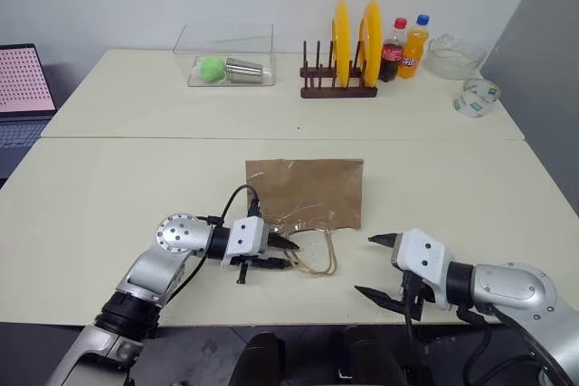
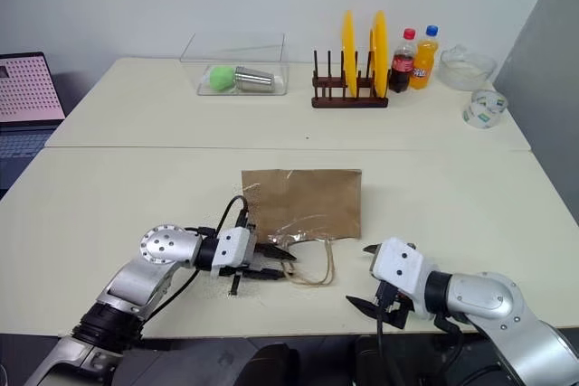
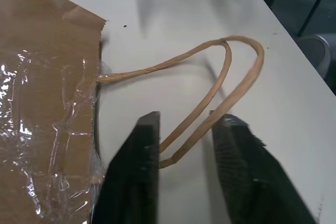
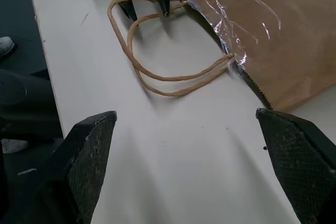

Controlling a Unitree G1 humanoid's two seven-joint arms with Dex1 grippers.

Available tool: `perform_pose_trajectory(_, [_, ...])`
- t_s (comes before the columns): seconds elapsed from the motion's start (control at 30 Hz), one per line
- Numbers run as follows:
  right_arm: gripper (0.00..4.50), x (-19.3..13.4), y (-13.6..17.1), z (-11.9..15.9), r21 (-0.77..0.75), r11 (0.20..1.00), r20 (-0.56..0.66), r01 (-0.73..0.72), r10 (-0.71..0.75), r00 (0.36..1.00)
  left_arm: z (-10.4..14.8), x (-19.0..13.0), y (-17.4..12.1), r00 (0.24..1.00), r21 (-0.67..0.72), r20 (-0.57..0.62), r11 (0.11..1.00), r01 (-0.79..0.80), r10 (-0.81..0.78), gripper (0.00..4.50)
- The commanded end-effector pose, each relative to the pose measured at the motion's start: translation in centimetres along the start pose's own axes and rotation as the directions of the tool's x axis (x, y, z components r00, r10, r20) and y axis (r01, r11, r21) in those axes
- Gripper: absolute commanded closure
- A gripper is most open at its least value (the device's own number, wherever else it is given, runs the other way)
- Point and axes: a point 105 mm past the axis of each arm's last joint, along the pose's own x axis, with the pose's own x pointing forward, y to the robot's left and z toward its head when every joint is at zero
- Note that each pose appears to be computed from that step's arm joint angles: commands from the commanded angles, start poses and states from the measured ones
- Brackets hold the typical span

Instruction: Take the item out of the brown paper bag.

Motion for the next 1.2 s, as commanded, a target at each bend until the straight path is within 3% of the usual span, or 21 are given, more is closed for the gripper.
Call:
perform_pose_trajectory(0.03, [0.0, -0.1, 0.1, 0.6, -0.03, 1.0, 0.019, -0.008, 0.009, 1.0, 0.0, -0.1, -0.5, 1.0, 0.057, -0.023, 0.998, 0.015, -0.014, 2.36])
perform_pose_trajectory(0.4, [0.0, -0.2, 0.8, 0.1, -0.052, 0.998, -0.013, -0.041, 0.041, 0.999, 0.6, 0.1, 0.0, 1.0, 0.096, 0.009, 0.995, -0.027, 0.026, 2.36])
perform_pose_trajectory(0.83, [0.0, -0.1, 1.1, 0.0, -0.048, 0.997, -0.018, -0.056, 0.055, 0.998, 1.9, -0.9, 0.4, 0.997, -0.072, 0.065, 0.997, -0.026, 0.031, 2.36])
perform_pose_trajectory(1.0, [0.0, -0.1, 1.1, 0.1, -0.051, 0.997, -0.016, -0.059, 0.058, 0.998, 1.7, -0.4, 0.7, 0.998, -0.073, 0.06, 0.997, -0.025, 0.029, 2.36])
perform_pose_trajectory(1.1, [0.0, 0.1, 1.1, 0.2, -0.062, 0.996, -0.008, -0.059, 0.058, 0.998, 1.5, 0.4, 1.1, 0.996, -0.081, 0.071, 0.996, -0.045, 0.05, 2.92])
perform_pose_trajectory(1.2, [0.0, 0.2, 1.2, 0.3, -0.069, 0.996, -0.005, -0.059, 0.058, 0.998, 1.5, 0.8, 1.2, 0.996, -0.079, 0.077, 0.996, -0.041, 0.048, 3.76])
